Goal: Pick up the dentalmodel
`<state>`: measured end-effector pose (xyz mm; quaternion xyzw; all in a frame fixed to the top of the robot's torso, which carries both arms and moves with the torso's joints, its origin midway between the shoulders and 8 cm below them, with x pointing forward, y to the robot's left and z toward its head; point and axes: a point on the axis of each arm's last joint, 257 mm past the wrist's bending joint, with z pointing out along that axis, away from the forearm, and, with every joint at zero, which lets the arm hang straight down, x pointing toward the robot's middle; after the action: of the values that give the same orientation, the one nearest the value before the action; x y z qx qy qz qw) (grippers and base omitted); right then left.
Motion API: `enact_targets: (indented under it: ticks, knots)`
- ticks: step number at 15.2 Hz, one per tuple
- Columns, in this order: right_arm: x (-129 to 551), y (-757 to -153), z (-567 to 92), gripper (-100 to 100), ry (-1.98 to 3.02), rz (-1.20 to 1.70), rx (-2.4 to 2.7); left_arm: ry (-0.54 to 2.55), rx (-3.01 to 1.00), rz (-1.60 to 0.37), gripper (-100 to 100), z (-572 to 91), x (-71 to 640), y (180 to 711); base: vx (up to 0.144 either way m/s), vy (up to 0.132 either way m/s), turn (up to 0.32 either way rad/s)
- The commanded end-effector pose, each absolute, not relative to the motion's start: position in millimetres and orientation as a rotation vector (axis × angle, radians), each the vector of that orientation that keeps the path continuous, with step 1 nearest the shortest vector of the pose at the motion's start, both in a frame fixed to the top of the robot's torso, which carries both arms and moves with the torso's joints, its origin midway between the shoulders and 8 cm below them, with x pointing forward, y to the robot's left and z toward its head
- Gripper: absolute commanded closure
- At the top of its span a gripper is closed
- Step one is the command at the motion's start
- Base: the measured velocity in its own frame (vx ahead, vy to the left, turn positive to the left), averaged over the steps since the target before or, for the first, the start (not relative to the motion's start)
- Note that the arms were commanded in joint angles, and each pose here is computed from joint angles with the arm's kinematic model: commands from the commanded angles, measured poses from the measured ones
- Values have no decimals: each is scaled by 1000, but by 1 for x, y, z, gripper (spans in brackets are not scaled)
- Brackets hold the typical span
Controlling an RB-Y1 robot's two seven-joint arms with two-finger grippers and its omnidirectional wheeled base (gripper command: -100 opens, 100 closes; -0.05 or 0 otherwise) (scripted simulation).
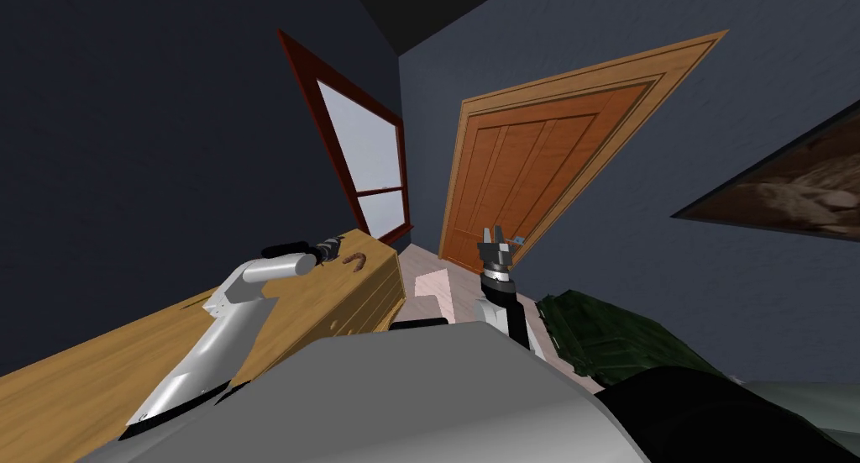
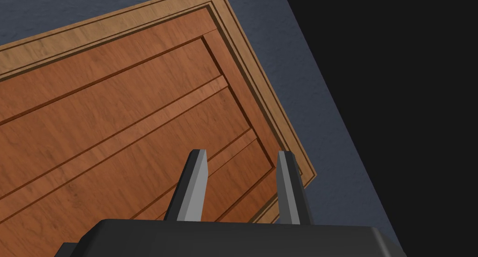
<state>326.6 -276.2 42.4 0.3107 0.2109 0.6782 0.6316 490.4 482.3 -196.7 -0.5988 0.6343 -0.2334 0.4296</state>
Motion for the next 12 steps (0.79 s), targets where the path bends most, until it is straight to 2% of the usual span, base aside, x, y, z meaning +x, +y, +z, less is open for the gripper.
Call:
enact_targets:
  ticks: [1, 12]
  knots:
    - [327, -276, 42, 0, 483, 1552, 711, 1610, -1530, -573, -100, -201, 489, 487, 37, -20, -13]
    - [327, -276, 42, 0, 483, 1552, 711, 1745, -1676, -518, -100, -228, 468, 489, 41, -16, -12]
